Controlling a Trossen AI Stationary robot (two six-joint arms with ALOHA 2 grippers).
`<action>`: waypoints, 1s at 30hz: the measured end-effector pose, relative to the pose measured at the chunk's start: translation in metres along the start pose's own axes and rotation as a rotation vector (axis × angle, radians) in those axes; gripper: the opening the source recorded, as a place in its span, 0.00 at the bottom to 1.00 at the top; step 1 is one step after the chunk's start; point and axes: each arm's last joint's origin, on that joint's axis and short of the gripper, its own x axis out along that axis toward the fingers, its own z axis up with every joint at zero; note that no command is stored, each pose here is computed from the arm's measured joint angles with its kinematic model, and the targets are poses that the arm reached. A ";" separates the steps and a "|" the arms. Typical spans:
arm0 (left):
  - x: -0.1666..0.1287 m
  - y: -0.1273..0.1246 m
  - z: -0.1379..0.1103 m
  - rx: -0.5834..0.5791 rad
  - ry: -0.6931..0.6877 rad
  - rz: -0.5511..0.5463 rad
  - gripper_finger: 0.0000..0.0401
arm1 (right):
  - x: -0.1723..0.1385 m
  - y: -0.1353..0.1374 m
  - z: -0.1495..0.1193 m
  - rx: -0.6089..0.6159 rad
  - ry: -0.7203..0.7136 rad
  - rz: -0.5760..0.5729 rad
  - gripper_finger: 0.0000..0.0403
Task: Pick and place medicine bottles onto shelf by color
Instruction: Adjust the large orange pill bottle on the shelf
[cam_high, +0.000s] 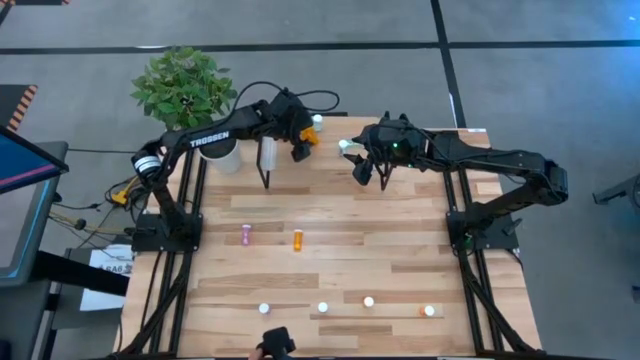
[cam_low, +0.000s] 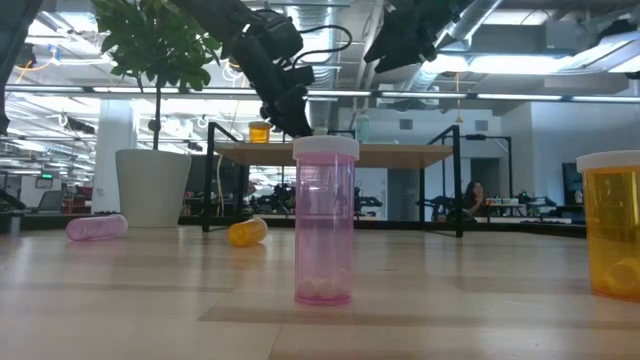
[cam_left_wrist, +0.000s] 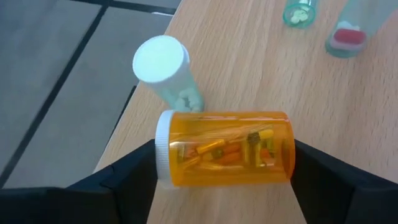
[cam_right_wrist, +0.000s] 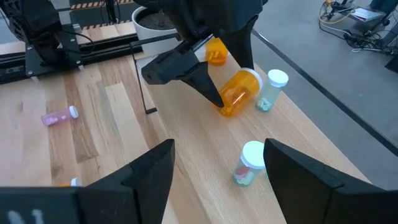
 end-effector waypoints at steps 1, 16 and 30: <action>0.000 -0.001 0.000 0.001 0.005 -0.002 0.72 | 0.000 0.000 0.000 0.000 0.000 0.000 0.67; -0.039 -0.036 0.032 0.133 0.082 0.028 0.73 | 0.000 0.000 0.000 -0.001 0.002 0.000 0.67; -0.098 -0.100 0.044 0.415 0.061 0.168 0.73 | -0.019 0.000 0.005 -0.050 -0.051 0.019 0.67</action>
